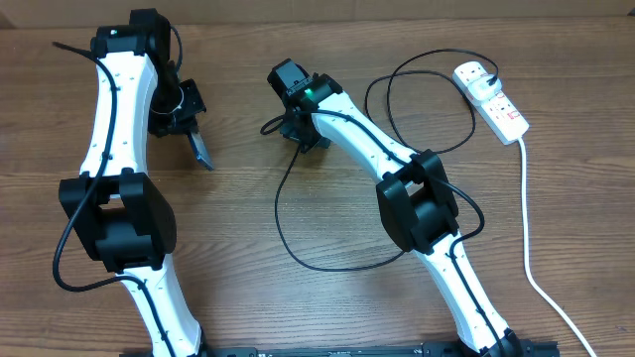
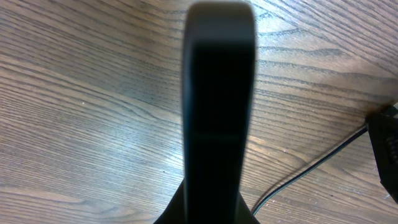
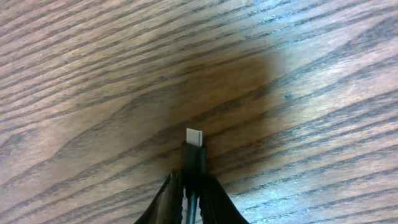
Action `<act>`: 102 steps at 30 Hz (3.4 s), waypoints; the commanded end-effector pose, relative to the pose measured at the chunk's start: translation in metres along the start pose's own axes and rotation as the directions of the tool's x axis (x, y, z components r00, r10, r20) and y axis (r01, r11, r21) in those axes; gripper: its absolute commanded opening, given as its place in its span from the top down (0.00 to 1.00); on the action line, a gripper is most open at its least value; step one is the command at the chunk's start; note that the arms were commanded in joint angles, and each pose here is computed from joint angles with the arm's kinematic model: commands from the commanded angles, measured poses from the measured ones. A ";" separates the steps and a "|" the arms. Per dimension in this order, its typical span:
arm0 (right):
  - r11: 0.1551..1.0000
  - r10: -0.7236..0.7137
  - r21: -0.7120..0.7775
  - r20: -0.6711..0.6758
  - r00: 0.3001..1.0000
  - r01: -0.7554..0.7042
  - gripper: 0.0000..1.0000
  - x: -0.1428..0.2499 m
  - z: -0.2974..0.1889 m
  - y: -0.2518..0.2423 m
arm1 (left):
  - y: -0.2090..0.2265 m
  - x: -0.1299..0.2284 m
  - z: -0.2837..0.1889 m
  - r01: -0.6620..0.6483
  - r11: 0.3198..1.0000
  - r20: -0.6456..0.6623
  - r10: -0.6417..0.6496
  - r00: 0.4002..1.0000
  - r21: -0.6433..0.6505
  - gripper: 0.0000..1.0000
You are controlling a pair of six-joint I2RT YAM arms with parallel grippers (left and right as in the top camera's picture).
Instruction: Plug charger to phone and switch on socket
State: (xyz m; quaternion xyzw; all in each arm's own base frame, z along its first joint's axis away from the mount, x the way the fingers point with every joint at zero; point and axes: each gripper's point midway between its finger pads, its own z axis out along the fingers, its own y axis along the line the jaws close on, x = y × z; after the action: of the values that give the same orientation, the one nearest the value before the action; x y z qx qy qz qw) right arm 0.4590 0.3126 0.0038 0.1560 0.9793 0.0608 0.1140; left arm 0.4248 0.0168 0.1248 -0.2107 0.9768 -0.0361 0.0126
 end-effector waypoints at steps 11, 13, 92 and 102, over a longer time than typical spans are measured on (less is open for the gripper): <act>1.000 0.002 0.016 -0.125 0.992 0.000 0.94 0.028 0.027 -0.011 | -0.005 -0.001 -0.014 -0.030 0.999 0.037 0.029 0.999 0.025 0.96; 1.000 0.002 0.011 -0.132 0.991 -0.001 0.93 0.029 0.027 -0.010 | -0.005 -0.001 -0.014 -0.030 0.999 0.036 0.029 0.999 0.024 0.96; 0.406 -0.775 -0.652 0.125 0.620 0.640 0.96 0.149 -0.389 -0.031 | -0.146 0.041 -0.179 -0.191 -0.001 0.181 0.311 0.933 0.982 0.96; 0.541 -0.715 -0.586 0.058 0.697 0.603 0.96 0.129 -0.347 -0.030 | -0.154 0.046 -0.173 -0.220 0.016 0.202 0.332 0.921 0.975 0.96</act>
State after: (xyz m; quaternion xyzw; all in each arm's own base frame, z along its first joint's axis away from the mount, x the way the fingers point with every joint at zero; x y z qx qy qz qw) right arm 0.2255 0.3025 0.3371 -0.3173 0.8767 0.3511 0.0862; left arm 0.4460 -0.1261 0.2884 0.0173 0.7249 -0.6822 0.0939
